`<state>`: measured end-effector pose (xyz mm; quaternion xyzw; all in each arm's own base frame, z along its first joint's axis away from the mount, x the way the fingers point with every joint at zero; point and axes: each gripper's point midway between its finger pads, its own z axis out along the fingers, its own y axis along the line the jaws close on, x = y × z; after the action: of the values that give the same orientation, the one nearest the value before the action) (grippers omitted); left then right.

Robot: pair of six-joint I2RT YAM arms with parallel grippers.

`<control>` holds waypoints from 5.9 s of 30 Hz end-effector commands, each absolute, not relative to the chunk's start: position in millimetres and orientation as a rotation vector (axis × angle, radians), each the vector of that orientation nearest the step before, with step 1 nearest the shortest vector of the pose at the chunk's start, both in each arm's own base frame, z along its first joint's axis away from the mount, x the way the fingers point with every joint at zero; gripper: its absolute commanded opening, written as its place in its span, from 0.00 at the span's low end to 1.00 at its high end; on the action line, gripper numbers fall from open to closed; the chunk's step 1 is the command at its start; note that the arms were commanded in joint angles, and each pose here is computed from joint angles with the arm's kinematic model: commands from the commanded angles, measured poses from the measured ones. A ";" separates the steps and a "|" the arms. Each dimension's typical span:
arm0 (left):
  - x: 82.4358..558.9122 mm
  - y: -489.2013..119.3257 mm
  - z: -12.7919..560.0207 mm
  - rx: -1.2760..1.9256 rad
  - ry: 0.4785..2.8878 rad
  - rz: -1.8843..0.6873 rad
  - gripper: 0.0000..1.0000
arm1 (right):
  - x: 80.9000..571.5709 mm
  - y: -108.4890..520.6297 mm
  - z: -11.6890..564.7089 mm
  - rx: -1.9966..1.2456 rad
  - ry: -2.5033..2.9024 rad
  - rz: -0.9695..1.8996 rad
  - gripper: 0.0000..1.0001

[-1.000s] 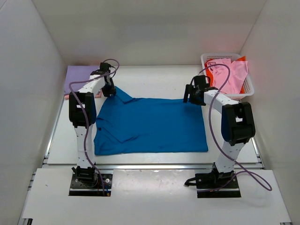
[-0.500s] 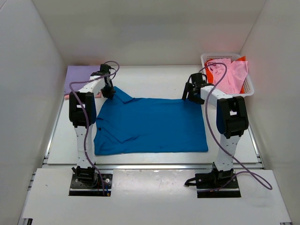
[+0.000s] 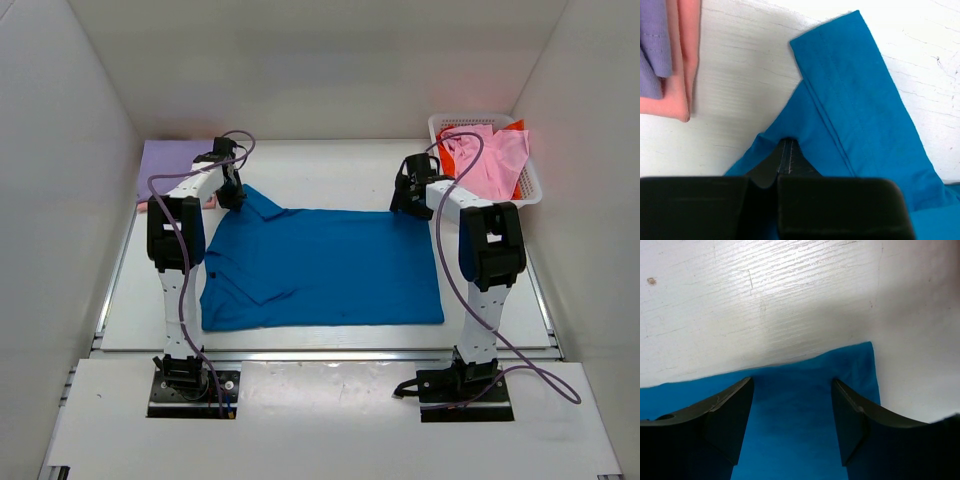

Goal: Fold and stack the t-shirts
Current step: Grap the side of the flattened tshirt furthest away from the robot with both arms, then fold the other side of the tshirt into a rectangle, then rotate the tshirt 90 degrees

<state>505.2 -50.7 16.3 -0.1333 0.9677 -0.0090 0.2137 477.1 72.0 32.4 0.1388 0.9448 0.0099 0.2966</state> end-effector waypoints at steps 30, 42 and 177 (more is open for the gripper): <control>491.9 -50.5 21.1 -0.348 2.707 -0.094 0.00 | 492.8 70.8 29.1 0.394 2.537 0.043 0.00; 498.1 -55.1 104.5 -0.324 2.568 -0.149 0.00 | 495.0 72.2 117.1 0.243 2.317 0.180 0.00; 303.4 -98.2 7.1 -0.429 2.709 -0.068 0.36 | 296.1 97.6 0.9 0.019 2.746 0.215 0.05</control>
<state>281.6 -90.0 13.3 -0.1501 0.9711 -0.0174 0.1847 321.8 118.3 19.1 -0.0308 0.9646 0.1209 0.2322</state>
